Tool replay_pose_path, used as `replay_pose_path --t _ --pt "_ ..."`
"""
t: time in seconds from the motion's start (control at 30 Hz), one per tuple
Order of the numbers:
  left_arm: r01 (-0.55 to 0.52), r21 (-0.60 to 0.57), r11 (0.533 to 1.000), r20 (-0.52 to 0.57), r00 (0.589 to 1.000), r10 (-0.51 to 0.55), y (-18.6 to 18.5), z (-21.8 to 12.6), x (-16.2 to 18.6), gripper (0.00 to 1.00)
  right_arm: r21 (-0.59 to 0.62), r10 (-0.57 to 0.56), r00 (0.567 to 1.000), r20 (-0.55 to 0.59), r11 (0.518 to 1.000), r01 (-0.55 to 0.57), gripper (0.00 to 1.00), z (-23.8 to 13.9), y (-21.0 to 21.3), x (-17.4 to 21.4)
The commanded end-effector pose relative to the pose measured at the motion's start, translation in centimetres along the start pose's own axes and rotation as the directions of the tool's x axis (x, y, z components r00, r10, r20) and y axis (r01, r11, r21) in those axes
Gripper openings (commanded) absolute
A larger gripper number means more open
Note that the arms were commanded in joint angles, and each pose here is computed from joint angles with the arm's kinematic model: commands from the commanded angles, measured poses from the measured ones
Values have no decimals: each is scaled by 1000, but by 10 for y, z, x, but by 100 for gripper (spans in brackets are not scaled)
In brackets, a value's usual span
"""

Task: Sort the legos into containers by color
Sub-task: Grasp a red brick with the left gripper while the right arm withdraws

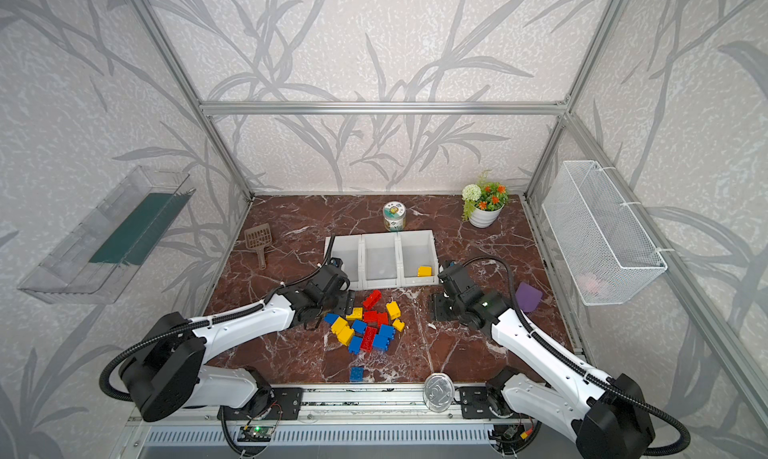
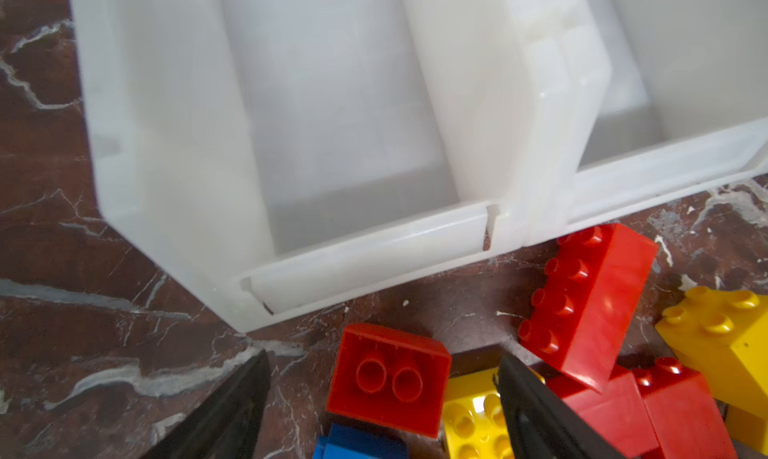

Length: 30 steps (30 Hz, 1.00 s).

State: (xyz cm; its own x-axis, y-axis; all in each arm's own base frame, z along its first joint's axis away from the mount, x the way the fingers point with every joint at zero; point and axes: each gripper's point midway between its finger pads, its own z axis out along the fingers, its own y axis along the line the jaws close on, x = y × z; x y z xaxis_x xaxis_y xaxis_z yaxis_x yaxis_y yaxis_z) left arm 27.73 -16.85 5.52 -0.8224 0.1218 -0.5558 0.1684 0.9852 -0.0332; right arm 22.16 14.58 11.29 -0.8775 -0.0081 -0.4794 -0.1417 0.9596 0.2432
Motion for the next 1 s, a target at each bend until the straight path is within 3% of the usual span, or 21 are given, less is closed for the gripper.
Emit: replay_pose_path --t 0.0,0.23,0.97 --pt "23 -24 999 -1 1000 -24 2 4 -5 87 19 11 1000 -14 1000 -11 69 -1 -5 9" --pt "12 -42 999 -50 999 -14 3 13 4 85 22 20 1000 -22 1000 -20 69 -1 -7 12" --pt "12 -17 1000 -94 996 -14 1 23 24 56 33 45 999 -27 998 -44 69 2 -11 18"
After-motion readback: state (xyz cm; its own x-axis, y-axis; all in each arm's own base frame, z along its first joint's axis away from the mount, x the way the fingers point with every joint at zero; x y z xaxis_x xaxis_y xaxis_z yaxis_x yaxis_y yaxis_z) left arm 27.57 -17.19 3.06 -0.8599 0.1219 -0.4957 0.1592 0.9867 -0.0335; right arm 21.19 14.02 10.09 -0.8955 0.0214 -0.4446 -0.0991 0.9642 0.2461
